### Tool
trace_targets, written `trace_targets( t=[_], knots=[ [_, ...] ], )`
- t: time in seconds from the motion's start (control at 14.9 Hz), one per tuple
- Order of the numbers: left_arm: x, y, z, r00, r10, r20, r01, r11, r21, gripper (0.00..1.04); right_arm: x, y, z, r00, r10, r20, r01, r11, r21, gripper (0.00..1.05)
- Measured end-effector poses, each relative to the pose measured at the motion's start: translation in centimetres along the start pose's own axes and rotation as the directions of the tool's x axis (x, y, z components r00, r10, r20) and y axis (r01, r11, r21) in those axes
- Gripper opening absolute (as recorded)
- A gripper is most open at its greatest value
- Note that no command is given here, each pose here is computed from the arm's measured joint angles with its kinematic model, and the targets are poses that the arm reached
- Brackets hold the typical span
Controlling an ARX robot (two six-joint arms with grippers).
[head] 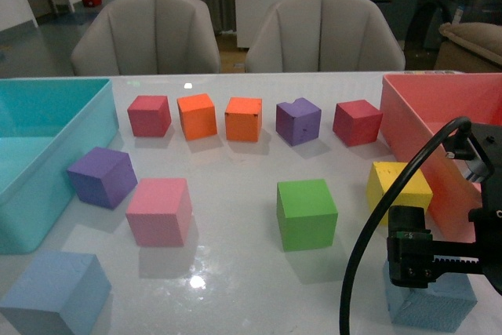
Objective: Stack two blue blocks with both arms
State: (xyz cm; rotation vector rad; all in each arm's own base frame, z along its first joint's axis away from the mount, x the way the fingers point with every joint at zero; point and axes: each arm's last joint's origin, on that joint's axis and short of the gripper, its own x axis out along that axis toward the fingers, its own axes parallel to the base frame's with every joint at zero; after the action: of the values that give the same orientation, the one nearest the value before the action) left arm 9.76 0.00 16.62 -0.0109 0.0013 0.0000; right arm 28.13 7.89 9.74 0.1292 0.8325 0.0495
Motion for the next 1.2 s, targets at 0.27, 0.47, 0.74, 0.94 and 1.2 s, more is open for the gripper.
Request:
trace_targets(
  t=[0.27,0.47,0.74,0.94,1.2],
  knots=[
    [0.0,0.0,0.0,1.000,0.000,0.000,0.000,1.000,0.000,0.98,1.4,1.0,-0.5,0.999,0.017,-0.028,-0.016,0.999,0.029,0.98],
    [0.0,0.0,0.0,1.000,0.000,0.000,0.000,1.000,0.000,0.98,2.2,0.9,-1.2,0.999,0.010,-0.036,-0.008,0.999,0.043,0.98],
    [0.0,0.0,0.0,1.000,0.000,0.000,0.000,1.000,0.000,0.98,2.7,0.4,-2.7,0.998,-0.005,-0.070,0.008,0.999,0.041,0.98],
    [0.0,0.0,0.0,1.000,0.000,0.000,0.000,1.000,0.000,0.98,2.3,0.4,-3.1,0.998,-0.012,-0.069,0.014,0.999,0.036,0.75],
    [0.0,0.0,0.0,1.000,0.000,0.000,0.000,1.000,0.000,0.98,-0.5,1.0,-1.1,1.000,0.021,0.008,-0.022,0.999,0.040,0.49]
  ],
)
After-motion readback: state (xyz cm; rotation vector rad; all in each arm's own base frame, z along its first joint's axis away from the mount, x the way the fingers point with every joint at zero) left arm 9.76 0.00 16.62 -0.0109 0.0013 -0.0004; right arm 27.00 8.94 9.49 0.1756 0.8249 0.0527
